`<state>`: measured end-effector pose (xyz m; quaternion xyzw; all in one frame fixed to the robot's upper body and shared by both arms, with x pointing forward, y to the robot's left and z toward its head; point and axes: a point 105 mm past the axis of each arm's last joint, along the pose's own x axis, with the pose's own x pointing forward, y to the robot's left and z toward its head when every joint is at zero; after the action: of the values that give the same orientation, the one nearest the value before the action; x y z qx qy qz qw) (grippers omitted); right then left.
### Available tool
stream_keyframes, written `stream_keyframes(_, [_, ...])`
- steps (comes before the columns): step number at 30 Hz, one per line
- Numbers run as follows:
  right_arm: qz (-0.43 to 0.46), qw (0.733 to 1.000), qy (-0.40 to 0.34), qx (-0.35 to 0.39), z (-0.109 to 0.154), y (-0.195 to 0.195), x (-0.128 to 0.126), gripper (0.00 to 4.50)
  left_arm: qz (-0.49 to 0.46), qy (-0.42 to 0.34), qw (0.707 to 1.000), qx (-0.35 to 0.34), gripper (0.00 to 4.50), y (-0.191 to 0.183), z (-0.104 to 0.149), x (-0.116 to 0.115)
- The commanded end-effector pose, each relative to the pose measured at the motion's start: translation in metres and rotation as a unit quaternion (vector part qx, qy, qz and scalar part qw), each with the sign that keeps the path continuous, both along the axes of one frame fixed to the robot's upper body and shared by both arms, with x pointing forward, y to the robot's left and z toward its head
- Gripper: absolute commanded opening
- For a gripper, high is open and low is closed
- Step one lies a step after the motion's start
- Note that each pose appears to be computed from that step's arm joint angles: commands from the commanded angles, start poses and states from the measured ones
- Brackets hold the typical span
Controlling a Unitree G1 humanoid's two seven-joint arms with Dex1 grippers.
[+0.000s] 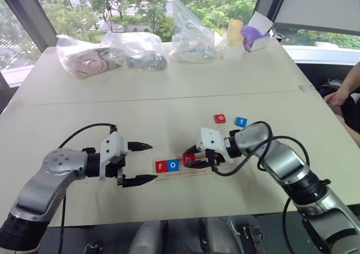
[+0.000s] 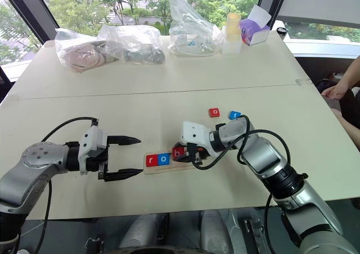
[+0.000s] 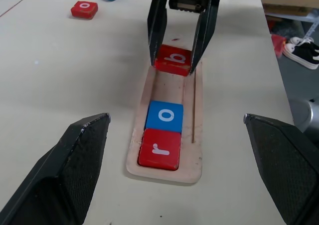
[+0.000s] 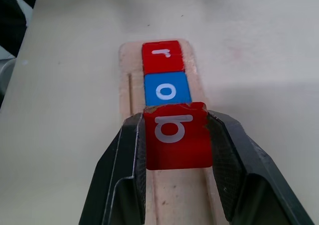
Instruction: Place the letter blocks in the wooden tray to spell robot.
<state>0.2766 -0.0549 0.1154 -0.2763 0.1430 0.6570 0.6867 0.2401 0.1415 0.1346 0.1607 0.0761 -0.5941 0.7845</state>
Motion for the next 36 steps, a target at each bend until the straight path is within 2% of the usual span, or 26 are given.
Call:
stream_keyframes(1, [0.007, 1.0, -0.012, 0.0, 0.004, 0.005, 0.001, 1.17, -0.003, -0.027, 1.0, 0.001, 4.5, -0.002, 0.013, 0.002])
stream_keyframes(14, [0.02, 1.0, 0.008, -0.003, -0.004, 0.01, -0.002, 1.17, 0.003, -0.029, 1.0, -0.003, 4.5, -0.009, 0.02, 0.003])
stream_keyframes(22, [0.021, 1.0, 0.018, -0.001, -0.007, 0.012, -0.002, 1.17, -0.001, -0.02, 1.0, 0.001, 4.5, -0.008, 0.021, -0.005])
stream_keyframes(36, [0.014, 1.0, 0.006, 0.0, -0.011, 0.015, 0.006, 1.17, 0.005, -0.023, 1.0, 0.0, 4.5, -0.01, 0.023, -0.004])
